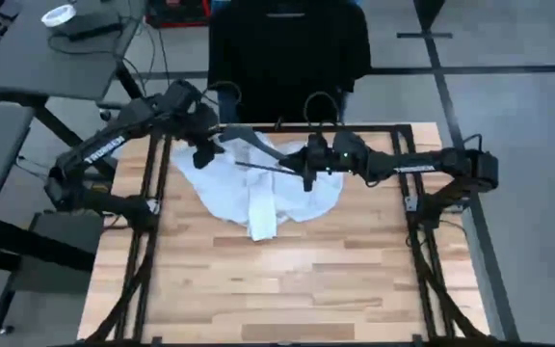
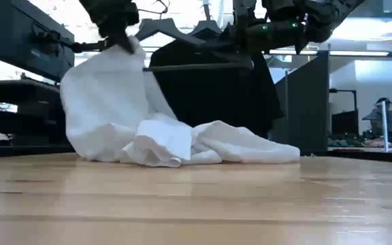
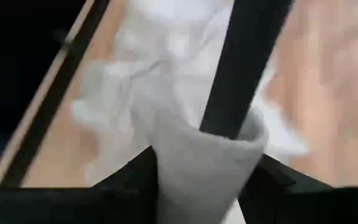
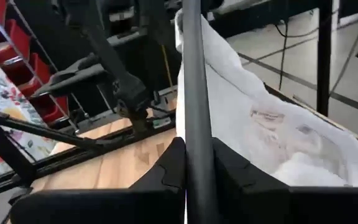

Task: Hang clothes
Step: Hang the white polo on the rack

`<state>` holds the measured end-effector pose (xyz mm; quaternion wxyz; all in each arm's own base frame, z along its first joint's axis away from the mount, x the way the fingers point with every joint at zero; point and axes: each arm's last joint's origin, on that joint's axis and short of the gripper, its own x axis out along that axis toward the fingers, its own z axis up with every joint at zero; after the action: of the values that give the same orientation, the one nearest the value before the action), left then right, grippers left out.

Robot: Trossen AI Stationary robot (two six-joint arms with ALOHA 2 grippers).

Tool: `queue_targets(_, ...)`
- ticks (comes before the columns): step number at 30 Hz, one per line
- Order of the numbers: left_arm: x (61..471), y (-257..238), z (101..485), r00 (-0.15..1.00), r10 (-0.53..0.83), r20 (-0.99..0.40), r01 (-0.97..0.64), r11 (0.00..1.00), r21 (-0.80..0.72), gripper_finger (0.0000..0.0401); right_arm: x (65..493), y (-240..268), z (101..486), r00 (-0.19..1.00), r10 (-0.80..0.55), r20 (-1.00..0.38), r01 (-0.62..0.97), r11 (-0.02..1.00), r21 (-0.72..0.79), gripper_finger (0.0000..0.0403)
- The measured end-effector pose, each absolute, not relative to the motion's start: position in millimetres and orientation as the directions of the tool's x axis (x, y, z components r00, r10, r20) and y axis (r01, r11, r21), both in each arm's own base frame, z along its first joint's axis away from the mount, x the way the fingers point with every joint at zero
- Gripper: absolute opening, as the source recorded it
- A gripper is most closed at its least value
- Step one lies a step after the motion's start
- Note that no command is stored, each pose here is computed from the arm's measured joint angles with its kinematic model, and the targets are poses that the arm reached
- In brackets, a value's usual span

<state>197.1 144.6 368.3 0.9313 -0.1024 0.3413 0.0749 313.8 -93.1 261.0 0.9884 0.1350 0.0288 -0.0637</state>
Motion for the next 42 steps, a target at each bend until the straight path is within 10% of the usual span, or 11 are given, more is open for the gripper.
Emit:
queue_targets(12,221.3,137.0,388.1,0.89,0.065,-0.451,-0.168,0.967,-0.191,0.0142,313.9,-93.3,262.1,0.991,-0.117,-0.066,0.129,0.963,0.236,0.0029)
queue_targets(16,224.9,134.1,391.1,0.905,0.055,-0.422,-0.149,0.969,-0.195,0.0087,313.9,-93.1,261.9,0.991,-0.115,-0.068,0.128,0.963,0.236,0.0034)
queue_targets(19,226.7,130.1,391.5,0.908,0.027,-0.417,-0.115,0.976,-0.187,0.0031,313.6,-93.7,261.1,0.991,-0.113,-0.076,0.128,0.963,0.238,0.0063)
queue_targets(42,191.5,113.8,464.4,0.908,0.058,-0.415,-0.091,0.994,-0.06,0.003,223.5,-157.1,325.1,0.85,-0.359,-0.386,0.434,0.892,0.125,0.0227)
